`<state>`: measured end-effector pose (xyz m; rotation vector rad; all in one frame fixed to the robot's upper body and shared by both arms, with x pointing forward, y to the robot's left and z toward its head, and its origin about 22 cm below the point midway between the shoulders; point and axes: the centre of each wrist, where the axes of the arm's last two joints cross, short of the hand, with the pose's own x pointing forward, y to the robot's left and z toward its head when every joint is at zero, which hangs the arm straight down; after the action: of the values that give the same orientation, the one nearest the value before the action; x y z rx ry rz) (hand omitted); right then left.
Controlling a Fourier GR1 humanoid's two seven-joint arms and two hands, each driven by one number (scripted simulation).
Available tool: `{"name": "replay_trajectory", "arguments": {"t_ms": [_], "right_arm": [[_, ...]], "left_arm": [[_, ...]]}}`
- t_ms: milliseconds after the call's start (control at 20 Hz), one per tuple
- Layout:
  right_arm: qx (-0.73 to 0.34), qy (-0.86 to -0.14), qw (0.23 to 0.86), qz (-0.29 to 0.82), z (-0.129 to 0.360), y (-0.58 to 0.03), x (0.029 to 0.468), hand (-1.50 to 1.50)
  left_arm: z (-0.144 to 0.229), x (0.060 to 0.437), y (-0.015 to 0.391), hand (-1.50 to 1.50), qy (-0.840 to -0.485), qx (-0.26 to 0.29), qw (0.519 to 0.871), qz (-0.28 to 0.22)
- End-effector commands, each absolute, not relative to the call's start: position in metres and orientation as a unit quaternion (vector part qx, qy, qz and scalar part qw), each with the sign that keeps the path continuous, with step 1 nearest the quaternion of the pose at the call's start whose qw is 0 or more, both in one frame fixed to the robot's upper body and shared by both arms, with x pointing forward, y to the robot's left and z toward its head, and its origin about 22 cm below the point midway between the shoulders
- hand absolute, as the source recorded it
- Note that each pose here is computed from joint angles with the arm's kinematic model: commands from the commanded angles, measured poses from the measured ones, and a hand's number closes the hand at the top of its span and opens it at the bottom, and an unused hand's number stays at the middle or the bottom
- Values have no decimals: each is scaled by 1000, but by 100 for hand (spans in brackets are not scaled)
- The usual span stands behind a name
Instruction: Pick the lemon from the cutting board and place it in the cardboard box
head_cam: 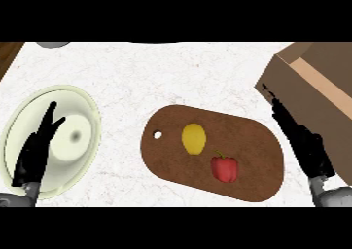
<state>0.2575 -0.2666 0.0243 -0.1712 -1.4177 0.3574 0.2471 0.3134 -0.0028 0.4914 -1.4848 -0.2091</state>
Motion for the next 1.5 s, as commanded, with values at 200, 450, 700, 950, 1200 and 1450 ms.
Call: {"name": "replay_trajectory", "arguments": {"t_ms": [200, 450, 700, 950, 1200, 1450], "right_arm": [[-84, -827, 544, 119, 156, -241, 284, -150], [-210, -794, 537, 190, 157, -236, 267, -150], [-239, -788, 470, 318, 147, -233, 252, -150], [-257, -751, 453, 406, 169, -218, 245, -150], [-291, -635, 485, 526, 175, -190, 241, -150], [-289, -580, 481, 590, 180, -132, 237, -150]], "left_arm": [[44, 273, 283, 0, -748, 134, 622, -191], [57, 289, 277, 0, -757, 53, 612, -222], [60, 287, 264, 0, -752, 50, 616, -229], [66, 296, 266, 0, -757, 44, 611, -229], [64, 291, 255, 0, -757, 38, 610, -230], [75, 300, 264, 0, -757, 27, 609, -235]]}}
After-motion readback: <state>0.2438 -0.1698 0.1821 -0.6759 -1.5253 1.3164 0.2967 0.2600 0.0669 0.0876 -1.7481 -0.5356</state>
